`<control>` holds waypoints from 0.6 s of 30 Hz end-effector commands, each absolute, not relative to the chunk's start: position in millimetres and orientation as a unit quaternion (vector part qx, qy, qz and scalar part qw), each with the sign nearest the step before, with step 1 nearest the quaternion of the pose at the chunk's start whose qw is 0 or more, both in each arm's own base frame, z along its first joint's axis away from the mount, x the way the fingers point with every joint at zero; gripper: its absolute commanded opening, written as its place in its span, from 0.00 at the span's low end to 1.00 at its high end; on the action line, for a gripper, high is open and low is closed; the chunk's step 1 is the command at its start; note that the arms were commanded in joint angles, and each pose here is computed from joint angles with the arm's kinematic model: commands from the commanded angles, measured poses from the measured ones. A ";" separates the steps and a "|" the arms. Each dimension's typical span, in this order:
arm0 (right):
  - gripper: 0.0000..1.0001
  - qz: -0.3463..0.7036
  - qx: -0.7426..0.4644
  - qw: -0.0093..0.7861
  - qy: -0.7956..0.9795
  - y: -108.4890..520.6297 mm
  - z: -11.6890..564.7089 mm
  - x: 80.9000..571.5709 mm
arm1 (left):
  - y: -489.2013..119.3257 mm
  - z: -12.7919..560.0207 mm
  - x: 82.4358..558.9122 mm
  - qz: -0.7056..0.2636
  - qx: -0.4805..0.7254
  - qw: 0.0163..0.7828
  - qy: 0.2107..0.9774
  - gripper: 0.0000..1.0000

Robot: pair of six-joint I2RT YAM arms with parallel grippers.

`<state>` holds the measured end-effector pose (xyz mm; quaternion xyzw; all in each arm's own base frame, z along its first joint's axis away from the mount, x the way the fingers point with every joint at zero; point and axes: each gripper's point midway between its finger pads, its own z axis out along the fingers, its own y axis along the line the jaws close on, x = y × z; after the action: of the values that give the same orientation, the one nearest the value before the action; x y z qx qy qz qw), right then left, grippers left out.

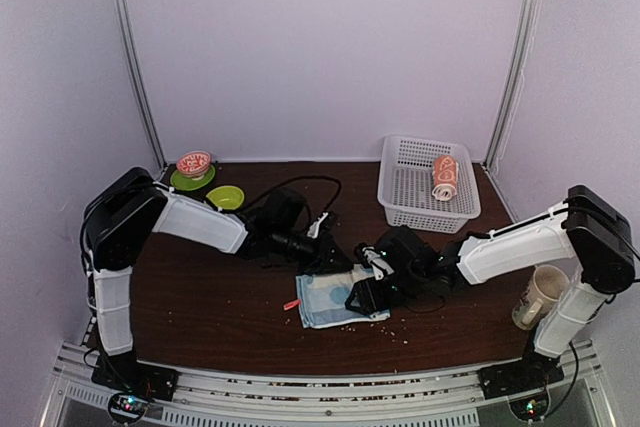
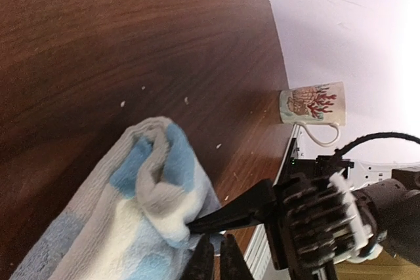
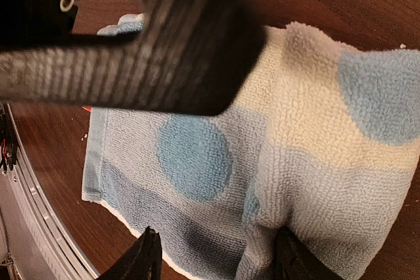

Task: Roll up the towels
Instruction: Roll the towel at the center of the board.

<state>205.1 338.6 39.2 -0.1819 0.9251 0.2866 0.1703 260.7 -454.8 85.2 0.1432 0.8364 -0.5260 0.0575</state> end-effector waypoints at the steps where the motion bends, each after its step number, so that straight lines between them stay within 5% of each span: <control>1: 0.59 0.264 -0.185 0.147 0.935 323.7 22.4 196.0 | -483.4 120.6 268.9 -0.575 0.169 0.079 0.796 0.06; 18: 0.62 0.288 -0.190 0.168 0.923 328.8 46.4 197.7 | -488.9 46.6 268.3 -0.540 0.139 0.015 0.830 0.00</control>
<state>203.8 337.1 42.2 -0.1899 0.9214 0.2907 0.1743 266.4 -480.5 48.6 0.1305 0.8363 -0.5324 0.0143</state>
